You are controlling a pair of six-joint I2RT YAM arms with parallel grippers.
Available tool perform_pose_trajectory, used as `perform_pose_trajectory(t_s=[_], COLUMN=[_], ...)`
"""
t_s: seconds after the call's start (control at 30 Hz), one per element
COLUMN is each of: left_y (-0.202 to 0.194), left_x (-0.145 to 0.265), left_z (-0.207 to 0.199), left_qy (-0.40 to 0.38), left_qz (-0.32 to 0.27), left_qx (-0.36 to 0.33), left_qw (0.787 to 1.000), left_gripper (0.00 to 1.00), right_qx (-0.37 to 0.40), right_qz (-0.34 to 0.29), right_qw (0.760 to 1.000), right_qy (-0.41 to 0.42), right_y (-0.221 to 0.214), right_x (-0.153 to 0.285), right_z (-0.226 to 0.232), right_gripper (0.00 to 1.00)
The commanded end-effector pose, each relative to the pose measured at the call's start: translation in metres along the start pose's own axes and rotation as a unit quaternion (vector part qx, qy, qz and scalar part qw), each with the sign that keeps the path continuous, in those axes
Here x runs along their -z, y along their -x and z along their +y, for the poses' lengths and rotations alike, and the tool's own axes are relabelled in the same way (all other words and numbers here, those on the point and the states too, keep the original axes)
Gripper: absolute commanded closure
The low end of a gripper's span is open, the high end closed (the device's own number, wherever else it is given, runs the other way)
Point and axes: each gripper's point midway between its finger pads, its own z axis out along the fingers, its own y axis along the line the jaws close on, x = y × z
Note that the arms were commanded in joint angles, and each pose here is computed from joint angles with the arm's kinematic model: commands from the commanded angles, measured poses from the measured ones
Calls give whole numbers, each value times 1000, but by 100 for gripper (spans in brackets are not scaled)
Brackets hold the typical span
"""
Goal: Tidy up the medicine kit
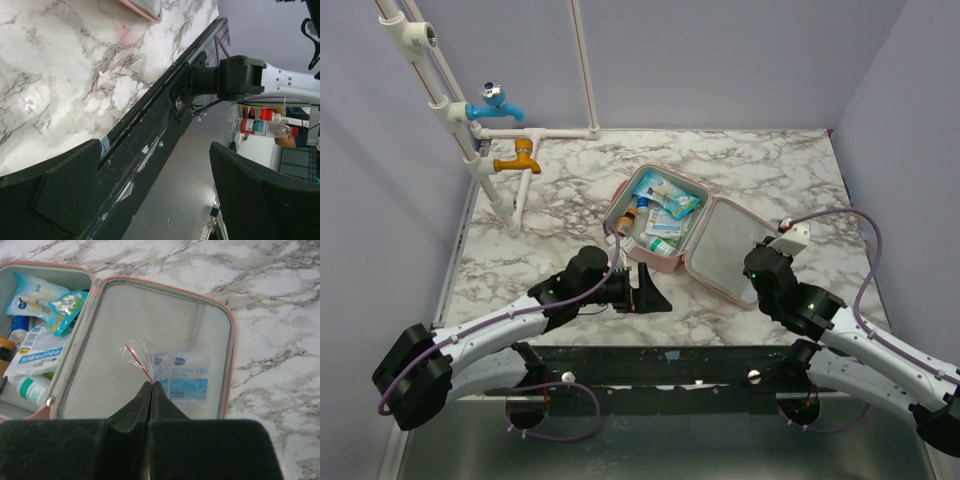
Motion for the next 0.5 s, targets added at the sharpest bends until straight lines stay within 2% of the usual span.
perform_pose_trajectory(t_s=[0.0, 0.27, 0.47], left_y=[26, 34, 49], left_x=[-20, -62, -88], left_z=[-26, -23, -18], left_qy=[-39, -38, -27], left_qz=[-42, -41, -64], left_qx=[-2, 36, 71], left_qw=[998, 998, 995], left_gripper=[8, 10, 11], right_qx=[-59, -89, -105], right_qz=[-30, -32, -25], right_qw=[996, 994, 993], right_qy=[-59, -59, -44], right_y=[12, 11, 9], right_x=[3, 9, 12], right_z=[-24, -33, -31], right_gripper=[99, 99, 99])
